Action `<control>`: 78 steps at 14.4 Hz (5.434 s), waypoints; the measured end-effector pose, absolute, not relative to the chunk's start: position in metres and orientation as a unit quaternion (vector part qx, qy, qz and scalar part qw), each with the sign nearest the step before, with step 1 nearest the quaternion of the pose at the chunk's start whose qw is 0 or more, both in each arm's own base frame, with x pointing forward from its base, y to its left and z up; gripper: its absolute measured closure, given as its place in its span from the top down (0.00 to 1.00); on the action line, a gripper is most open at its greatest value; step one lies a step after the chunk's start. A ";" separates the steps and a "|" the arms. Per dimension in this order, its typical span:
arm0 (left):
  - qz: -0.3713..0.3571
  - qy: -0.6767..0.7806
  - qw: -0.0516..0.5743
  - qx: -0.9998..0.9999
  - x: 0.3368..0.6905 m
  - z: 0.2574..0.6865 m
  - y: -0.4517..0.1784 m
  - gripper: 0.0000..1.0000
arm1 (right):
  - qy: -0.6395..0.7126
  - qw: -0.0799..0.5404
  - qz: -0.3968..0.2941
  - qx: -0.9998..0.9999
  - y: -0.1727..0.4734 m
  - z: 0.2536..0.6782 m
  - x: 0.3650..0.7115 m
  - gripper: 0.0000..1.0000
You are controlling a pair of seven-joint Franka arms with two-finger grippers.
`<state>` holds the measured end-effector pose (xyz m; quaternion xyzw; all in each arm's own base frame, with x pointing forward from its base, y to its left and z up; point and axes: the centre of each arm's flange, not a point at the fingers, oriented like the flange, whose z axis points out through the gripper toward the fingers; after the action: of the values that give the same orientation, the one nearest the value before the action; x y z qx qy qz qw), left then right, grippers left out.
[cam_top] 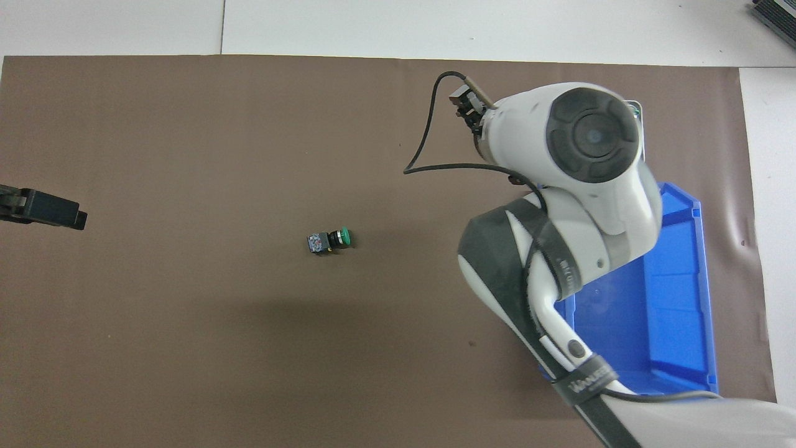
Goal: Place and press button with both arms
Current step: 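Withdraw the right gripper while the left gripper reaches toward the button, then lower the left gripper over the green button and close on it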
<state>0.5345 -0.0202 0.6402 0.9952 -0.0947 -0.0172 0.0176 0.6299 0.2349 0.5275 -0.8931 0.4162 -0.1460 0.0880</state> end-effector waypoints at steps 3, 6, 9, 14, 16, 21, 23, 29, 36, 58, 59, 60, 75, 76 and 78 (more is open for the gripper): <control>-0.017 -0.105 0.017 0.994 0.534 0.640 -0.031 1.00 | 0.315 0.070 -0.129 -0.938 0.121 0.570 0.633 1.00; -0.011 -0.125 0.016 0.992 0.534 0.639 -0.052 1.00 | 0.226 0.043 -0.115 -0.966 0.046 0.606 0.612 1.00; 0.023 -0.167 0.015 0.986 0.538 0.631 -0.086 1.00 | 0.175 0.023 -0.086 -0.980 -0.004 0.643 0.578 1.00; 0.041 -0.273 0.014 0.961 0.534 0.605 -0.134 1.00 | 0.115 0.005 -0.026 -0.993 -0.034 0.675 0.542 1.00; 0.047 -0.320 0.013 0.946 0.532 0.580 -0.160 1.00 | 0.114 0.004 -0.014 -0.993 -0.033 0.661 0.543 1.00; 0.064 -0.411 0.013 0.909 0.542 0.506 -0.224 1.00 | 0.112 0.003 0.002 -0.994 -0.024 0.647 0.540 1.00; 0.080 -0.449 0.012 0.890 0.552 0.471 -0.244 1.00 | 0.107 0.003 -0.001 -0.994 -0.026 0.650 0.537 1.00; 0.100 -0.552 0.002 0.828 0.562 0.392 -0.272 1.00 | 0.096 0.002 -0.004 -0.995 -0.023 0.654 0.535 1.00; 0.070 -0.591 0.010 0.804 0.546 0.318 -0.321 0.96 | 0.086 -0.007 0.007 -0.996 -0.014 0.655 0.532 1.00; 0.005 -0.290 0.019 0.957 0.518 0.298 -0.327 0.78 | 0.081 -0.016 -0.010 -0.997 -0.012 0.658 0.535 1.00; 0.004 -0.248 0.018 0.969 0.519 0.298 -0.325 0.76 | 0.081 -0.016 -0.010 -0.997 -0.012 0.658 0.535 1.00; 0.003 -0.200 0.018 0.980 0.521 0.298 -0.321 0.75 | 0.081 -0.016 -0.010 -0.997 -0.012 0.658 0.535 1.00; 0.016 -0.082 0.025 0.996 0.523 0.300 -0.322 0.41 | 0.081 -0.016 -0.009 -0.997 -0.012 0.657 0.535 1.00; 0.023 -0.085 0.028 0.996 0.524 0.304 -0.323 0.41 | 0.081 -0.016 -0.009 -0.997 -0.012 0.657 0.535 1.00; 0.039 -0.110 0.034 0.993 0.527 0.320 -0.323 0.41 | 0.081 -0.016 -0.009 -0.997 -0.012 0.657 0.535 1.00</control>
<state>0.5266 -0.3227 0.3197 0.9925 -0.1102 0.0394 0.0340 0.5355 -0.0123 0.6567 -0.9966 0.0809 -0.0091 -0.0160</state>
